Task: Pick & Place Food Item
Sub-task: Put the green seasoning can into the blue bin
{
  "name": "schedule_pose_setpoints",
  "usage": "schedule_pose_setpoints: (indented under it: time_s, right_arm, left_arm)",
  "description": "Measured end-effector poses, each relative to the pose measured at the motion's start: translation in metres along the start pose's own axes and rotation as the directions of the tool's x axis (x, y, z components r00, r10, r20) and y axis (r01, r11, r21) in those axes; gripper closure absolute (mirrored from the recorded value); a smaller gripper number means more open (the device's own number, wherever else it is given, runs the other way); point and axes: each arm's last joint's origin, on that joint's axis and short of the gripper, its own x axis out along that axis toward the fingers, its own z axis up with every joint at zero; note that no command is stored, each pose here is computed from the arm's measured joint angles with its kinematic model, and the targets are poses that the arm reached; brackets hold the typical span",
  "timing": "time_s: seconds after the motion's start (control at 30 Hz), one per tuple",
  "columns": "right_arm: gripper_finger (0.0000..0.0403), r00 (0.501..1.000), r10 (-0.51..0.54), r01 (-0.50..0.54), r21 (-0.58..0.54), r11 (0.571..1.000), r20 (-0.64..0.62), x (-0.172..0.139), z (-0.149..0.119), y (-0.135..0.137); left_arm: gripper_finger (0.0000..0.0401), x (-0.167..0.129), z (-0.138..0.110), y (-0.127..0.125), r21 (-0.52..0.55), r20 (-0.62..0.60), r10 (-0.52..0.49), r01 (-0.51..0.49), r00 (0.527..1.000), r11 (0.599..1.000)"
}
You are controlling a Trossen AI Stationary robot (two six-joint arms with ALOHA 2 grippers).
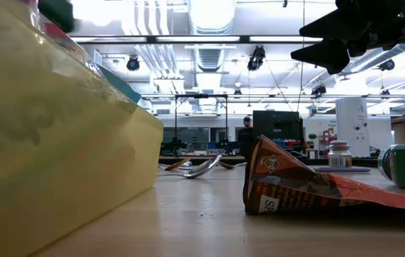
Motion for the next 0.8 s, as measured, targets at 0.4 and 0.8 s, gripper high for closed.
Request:
schedule_pose_setpoints:
  time_s: [0.4, 0.8]
  right_arm:
    - [0.0054, 1.0, 0.0, 0.0, 0.0, 1.0, 0.0, 0.0, 0.0, 0.0]
    - [0.0054, 1.0, 0.0, 0.0, 0.0, 1.0, 0.0, 0.0, 0.0, 0.0]
  left_arm:
    - [0.0141, -0.014, -0.062, 0.039, -0.165, -0.196, 0.103, -0.136, 0.975, 0.977]
    - [0.0141, 0.017, -0.104, 0.069, -0.277, -0.242, 0.147, -0.214, 0.959, 0.937]
